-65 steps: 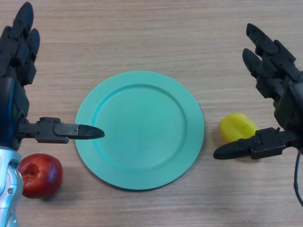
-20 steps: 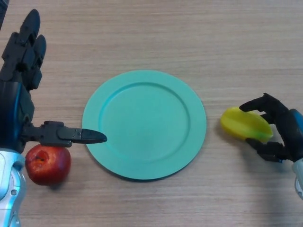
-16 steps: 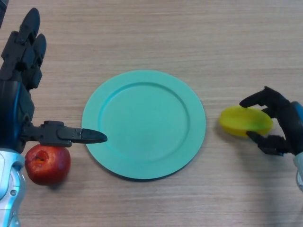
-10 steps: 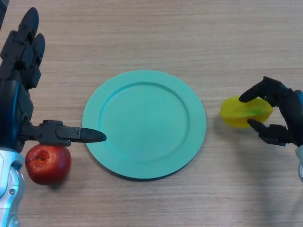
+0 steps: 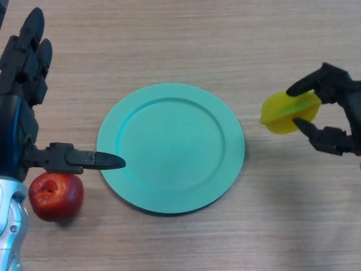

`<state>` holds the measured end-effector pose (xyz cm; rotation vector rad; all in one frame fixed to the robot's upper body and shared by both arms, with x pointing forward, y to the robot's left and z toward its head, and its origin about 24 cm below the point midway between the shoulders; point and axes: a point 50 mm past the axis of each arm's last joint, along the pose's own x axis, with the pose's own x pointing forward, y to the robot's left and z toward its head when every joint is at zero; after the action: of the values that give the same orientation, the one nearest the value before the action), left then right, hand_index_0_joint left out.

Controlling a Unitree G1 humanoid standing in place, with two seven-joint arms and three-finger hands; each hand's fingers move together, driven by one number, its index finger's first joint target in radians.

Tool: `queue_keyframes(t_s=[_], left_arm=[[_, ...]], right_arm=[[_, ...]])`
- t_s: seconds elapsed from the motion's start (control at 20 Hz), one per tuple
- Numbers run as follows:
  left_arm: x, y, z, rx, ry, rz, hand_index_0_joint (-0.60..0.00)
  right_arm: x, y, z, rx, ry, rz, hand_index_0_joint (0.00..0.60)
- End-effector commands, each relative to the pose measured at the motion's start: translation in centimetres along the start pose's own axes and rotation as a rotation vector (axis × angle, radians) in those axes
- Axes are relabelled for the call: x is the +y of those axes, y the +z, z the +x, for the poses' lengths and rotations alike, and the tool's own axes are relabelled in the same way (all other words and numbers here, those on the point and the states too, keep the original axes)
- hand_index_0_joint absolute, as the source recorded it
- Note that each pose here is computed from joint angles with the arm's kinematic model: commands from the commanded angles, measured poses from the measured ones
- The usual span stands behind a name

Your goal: Pick up the yellow starfruit and place it on the plate

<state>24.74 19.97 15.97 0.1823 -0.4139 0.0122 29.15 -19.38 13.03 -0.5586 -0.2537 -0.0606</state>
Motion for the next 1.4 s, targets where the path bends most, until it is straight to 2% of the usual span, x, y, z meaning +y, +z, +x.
queue_keyframes(t_s=[0.05, 0.1, 0.25, 0.35, 0.5, 0.6, 0.75, 0.85, 1.0, 1.25, 1.4], left_arm=[[1.4, 3.7, 0.3, -0.212, 0.043, 0.022, 0.0], [1.4, 3.7, 0.3, -0.216, 0.043, 0.023, 0.0], [1.6, 3.7, 0.1, -0.214, 0.049, 0.017, 0.0], [1.7, 3.7, 0.0, -0.207, 0.051, 0.02, 0.0], [1.9, 3.9, 0.1, -0.207, 0.046, 0.024, 0.0], [2.0, 3.9, -0.1, -0.2, 0.037, 0.01, 0.0], [2.2, 3.9, -0.2, -0.194, 0.04, 0.004, 0.0], [2.4, 3.9, -0.2, -0.198, 0.05, 0.007, 0.0], [2.5, 3.7, -0.1, -0.191, 0.059, 0.009, 0.0], [2.4, 3.6, -0.3, -0.184, 0.059, 0.005, 0.0], [2.4, 3.6, -0.3, -0.174, 0.055, 0.0, 0.0]], right_arm=[[-1.7, 4.1, 0.7, -0.186, -0.08, 0.08, 0.6], [-1.4, 4.5, 0.8, -0.193, -0.067, 0.102, 0.6], [0.6, 6.2, 0.7, -0.196, -0.008, 0.282, 0.6], [2.1, 7.1, 0.7, -0.21, 0.017, 0.342, 0.6], [4.6, 7.3, 0.8, -0.176, 0.057, 0.41, 0.6], [6.0, 7.6, 1.0, -0.187, 0.067, 0.46, 0.6], [8.4, 8.2, 0.4, -0.206, 0.092, 0.643, 0.6], [9.6, 7.9, -0.1, -0.209, 0.103, 0.711, 0.6], [10.8, 6.7, -0.2, -0.158, 0.092, 0.732, 0.6], [12.5, 4.7, -0.4, -0.075, 0.085, 0.661, 0.6], [12.6, 4.6, -0.2, -0.063, 0.113, 0.651, 0.6]])
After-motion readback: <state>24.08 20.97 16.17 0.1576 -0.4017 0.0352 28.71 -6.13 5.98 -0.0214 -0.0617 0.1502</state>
